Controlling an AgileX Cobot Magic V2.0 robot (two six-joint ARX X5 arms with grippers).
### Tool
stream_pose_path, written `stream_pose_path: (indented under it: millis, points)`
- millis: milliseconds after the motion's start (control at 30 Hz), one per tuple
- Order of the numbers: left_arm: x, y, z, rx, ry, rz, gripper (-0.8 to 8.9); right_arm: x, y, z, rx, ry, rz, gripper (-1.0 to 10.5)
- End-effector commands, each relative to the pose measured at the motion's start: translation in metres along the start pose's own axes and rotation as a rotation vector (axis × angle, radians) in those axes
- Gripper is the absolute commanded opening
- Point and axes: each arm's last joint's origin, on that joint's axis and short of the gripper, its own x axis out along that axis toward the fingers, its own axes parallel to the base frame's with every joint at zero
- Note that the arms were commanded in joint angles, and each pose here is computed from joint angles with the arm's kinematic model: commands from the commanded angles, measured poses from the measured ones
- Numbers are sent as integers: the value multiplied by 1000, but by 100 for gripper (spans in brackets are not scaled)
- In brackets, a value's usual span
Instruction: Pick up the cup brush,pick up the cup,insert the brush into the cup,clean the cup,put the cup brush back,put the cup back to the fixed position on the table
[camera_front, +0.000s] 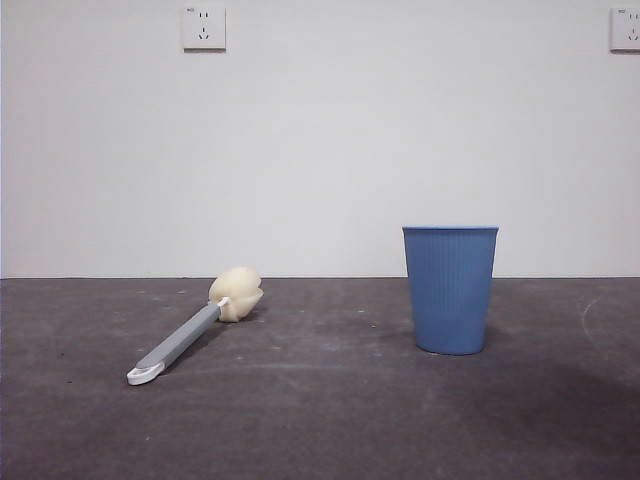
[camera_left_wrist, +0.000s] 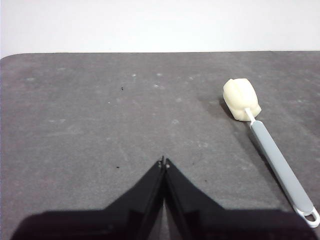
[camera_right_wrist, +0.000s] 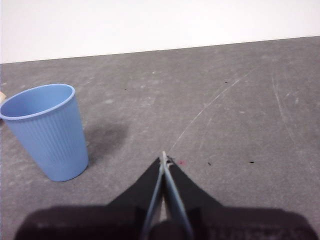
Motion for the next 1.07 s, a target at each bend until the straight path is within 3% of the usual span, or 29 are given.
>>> stream_pose_path:
  millis: [33,267,533,667,1067]
  points:
    - [1,0,-2,-80,0,2,-7,1,0,-4,86,18,1,-5]
    - [-7,-1,18,-168,-36,-5,-6,-3,1,13,164,-4,10,-11]
    - [-20,-4,50,-235,-29,-16,-6,-4,7,56,168,15,109,-11]
    - [-27,-8,72,-236,5,-87,-6,-2,11,83,171,51,167,-11]
    - [-37,-17,148,-182,276,-260,-6,4,23,152,60,422,435,-11]
